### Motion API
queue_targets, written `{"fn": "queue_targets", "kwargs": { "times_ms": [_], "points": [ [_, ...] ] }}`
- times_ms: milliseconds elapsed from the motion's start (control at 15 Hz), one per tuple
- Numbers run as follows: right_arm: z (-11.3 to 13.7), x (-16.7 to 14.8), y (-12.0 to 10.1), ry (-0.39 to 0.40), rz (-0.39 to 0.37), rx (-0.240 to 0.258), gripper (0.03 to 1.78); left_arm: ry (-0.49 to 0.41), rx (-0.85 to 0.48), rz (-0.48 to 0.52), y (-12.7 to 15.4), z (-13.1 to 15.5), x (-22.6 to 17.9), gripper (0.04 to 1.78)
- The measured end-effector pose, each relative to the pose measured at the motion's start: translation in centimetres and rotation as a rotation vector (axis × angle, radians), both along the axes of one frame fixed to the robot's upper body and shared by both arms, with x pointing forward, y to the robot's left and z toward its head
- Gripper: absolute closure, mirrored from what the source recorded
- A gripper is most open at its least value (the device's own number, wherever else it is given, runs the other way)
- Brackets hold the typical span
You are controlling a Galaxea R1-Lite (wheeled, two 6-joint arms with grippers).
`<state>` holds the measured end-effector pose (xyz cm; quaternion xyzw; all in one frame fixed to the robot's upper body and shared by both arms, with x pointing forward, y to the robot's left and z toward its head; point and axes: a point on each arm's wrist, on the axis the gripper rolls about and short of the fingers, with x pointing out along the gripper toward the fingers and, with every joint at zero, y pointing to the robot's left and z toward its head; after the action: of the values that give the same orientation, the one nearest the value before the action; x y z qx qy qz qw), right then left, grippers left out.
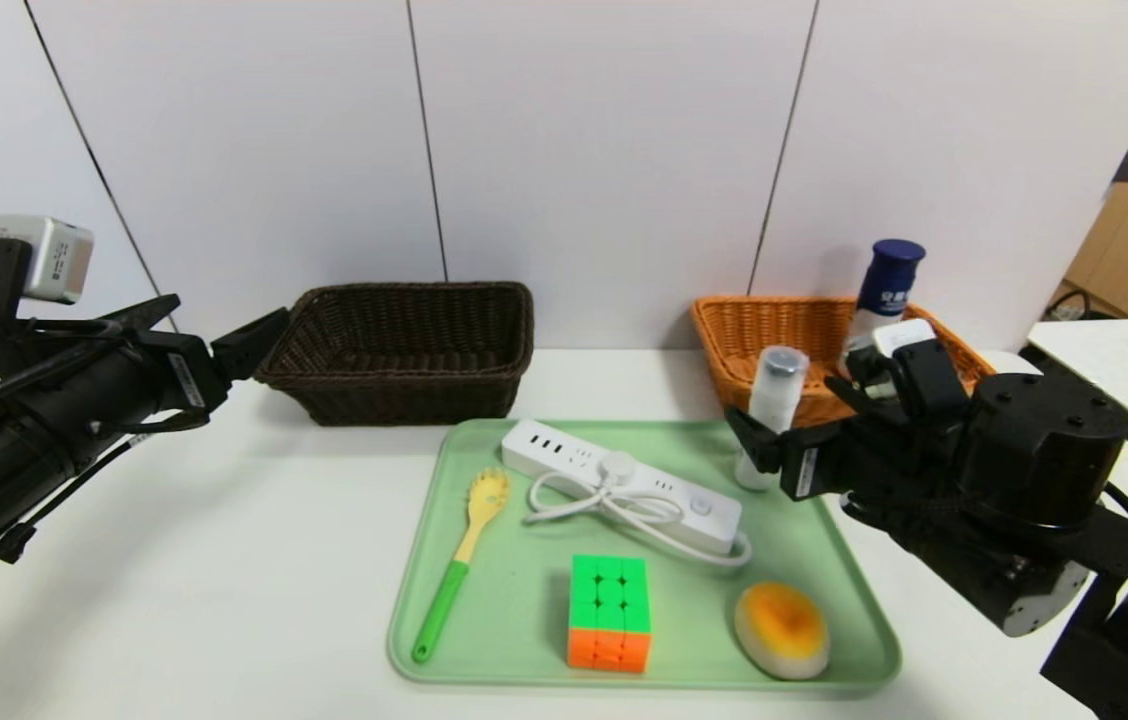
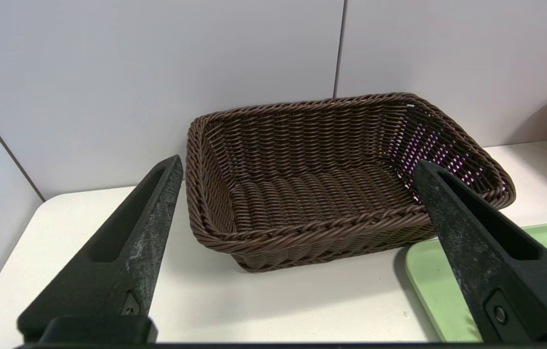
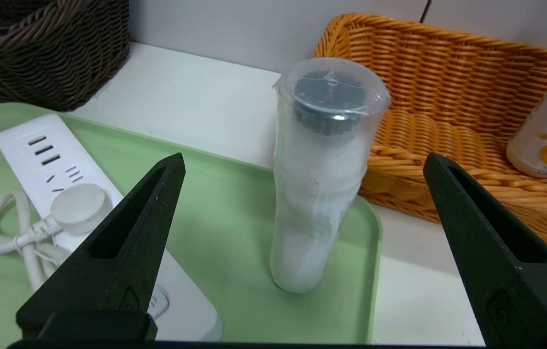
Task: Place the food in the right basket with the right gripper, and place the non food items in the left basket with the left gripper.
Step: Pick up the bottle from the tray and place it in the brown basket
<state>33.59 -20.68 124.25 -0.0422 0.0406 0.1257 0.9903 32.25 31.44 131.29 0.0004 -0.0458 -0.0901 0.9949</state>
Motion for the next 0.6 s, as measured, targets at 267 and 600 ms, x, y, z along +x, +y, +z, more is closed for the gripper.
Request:
{"fn": "queue_targets", "kwargs": {
  "times_ms": [267, 600],
  "points": [
    [-0.9, 1.0, 0.4, 0.019, -0.018, -0.015, 0.12, 0.003, 0.000, 0.001, 0.0, -0.1, 0.0, 0.13],
    [-0.8, 1.8, 0.5, 0.005, -0.037, -0.009, 0.11, 0.009, -0.001, 0.000, 0.0, -0.2, 0.0, 0.13]
  ]
}}
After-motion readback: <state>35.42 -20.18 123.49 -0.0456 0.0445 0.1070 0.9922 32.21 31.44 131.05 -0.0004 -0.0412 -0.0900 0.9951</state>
